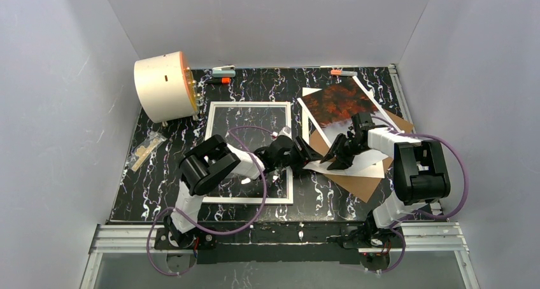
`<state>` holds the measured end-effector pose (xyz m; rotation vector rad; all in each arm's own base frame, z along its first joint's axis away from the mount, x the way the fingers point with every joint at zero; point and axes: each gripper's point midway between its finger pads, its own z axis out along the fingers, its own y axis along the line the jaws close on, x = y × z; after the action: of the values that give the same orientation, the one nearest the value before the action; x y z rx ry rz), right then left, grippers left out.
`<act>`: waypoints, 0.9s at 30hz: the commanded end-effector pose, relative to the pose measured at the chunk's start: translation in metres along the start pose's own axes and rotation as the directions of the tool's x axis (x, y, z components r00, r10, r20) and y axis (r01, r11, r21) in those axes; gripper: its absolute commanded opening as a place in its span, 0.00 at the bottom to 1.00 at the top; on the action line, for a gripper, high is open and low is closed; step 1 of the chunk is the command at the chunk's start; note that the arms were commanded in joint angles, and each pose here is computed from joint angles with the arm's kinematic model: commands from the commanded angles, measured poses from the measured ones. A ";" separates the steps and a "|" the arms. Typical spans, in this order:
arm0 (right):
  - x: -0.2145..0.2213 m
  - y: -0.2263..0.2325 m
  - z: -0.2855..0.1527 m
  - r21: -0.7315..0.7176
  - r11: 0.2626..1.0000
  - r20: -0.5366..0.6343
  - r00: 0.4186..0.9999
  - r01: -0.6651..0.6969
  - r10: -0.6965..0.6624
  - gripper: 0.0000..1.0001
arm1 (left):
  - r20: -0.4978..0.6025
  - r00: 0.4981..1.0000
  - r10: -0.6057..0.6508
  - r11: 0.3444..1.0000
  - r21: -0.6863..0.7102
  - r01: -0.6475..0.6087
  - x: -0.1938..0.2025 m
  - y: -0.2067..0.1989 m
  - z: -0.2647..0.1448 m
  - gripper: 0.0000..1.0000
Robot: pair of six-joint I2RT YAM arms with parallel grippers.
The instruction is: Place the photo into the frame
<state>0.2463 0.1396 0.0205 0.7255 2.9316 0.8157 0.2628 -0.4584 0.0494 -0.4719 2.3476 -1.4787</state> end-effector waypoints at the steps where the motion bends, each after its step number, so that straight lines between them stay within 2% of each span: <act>1: 0.018 -0.058 0.023 0.223 0.975 -0.037 0.999 -0.004 0.012 0.49 | 0.025 0.994 0.107 0.983 -0.153 -0.102 -0.009 0.003 -0.016 0.53; 6: 0.006 -0.047 0.013 0.213 0.977 0.011 1.000 0.020 -0.023 0.49 | -0.028 0.985 0.169 0.963 -0.209 -0.171 -0.007 0.001 -0.014 0.26; 11: -0.016 -0.024 -0.009 0.197 0.979 0.098 0.992 0.060 -0.081 0.50 | -0.073 0.972 0.224 0.926 -0.294 -0.236 -0.008 0.006 -0.019 0.11; 17: -0.037 -0.021 -0.024 0.255 0.965 0.177 0.978 0.064 -0.111 0.52 | -0.187 0.925 0.330 0.832 -0.406 -0.379 -0.013 -0.003 -0.037 0.00; 22: -0.053 -0.015 -0.033 0.259 0.965 0.233 0.966 0.050 -0.113 0.53 | -0.278 0.876 0.394 0.721 -0.497 -0.482 -0.022 -0.014 -0.065 0.00; 27: -0.059 -0.015 -0.036 0.257 0.966 0.247 0.964 0.034 -0.100 0.53 | -0.339 0.824 0.454 0.583 -0.586 -0.563 -0.040 -0.027 -0.099 0.00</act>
<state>0.2758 0.0977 0.0278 0.6807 2.8714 0.3841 0.2695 -0.4238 0.0988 0.0605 2.6951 -0.6825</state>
